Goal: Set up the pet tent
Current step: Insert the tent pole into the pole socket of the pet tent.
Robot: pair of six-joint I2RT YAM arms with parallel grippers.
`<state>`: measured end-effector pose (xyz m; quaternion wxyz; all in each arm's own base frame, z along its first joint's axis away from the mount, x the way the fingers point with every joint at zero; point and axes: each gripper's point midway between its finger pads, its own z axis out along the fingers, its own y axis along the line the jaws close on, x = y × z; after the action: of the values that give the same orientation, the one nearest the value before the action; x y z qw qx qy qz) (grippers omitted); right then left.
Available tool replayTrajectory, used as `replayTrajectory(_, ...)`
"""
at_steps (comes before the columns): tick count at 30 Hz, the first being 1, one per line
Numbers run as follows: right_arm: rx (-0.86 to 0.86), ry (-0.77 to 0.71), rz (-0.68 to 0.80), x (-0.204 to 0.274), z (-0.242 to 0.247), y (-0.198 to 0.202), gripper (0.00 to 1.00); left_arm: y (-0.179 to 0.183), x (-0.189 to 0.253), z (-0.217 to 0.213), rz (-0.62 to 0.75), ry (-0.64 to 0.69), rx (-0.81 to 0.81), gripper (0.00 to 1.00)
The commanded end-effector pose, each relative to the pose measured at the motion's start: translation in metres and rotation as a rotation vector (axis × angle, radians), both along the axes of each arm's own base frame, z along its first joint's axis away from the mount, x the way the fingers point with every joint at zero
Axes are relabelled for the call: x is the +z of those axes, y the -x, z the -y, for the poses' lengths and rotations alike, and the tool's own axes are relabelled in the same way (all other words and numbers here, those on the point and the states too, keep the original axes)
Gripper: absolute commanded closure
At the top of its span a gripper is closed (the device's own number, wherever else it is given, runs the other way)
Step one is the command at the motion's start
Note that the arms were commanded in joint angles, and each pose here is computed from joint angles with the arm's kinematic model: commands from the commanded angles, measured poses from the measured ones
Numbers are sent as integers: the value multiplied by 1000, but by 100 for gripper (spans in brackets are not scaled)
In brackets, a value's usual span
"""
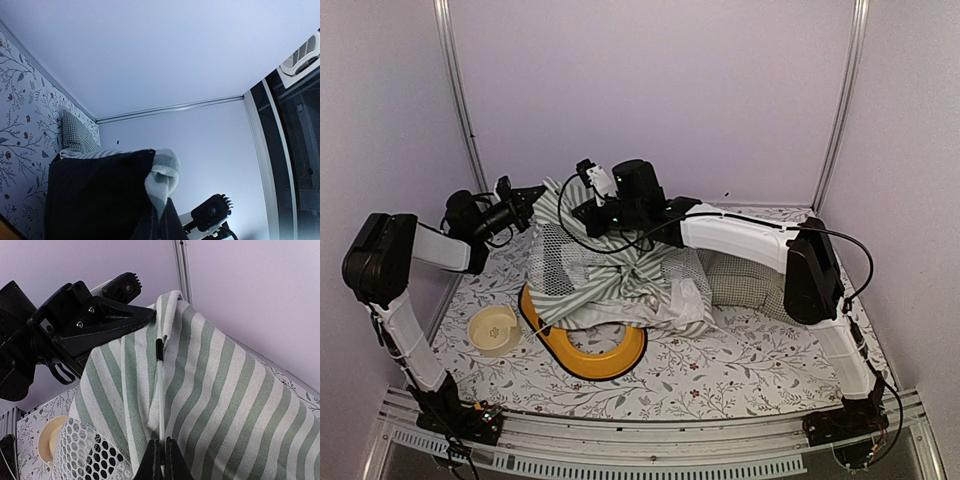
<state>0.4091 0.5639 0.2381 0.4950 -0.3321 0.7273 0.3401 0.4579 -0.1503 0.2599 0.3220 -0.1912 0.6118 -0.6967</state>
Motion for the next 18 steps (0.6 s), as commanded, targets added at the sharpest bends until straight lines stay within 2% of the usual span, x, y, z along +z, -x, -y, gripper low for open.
replayTrajectory(1,-17,-33,16,32,10,2,100,-5,18,-15,67,23,47,100)
replayTrajectory(18,14,-29,1,27,7,7,100,-15,16,-19,57,54,52,100)
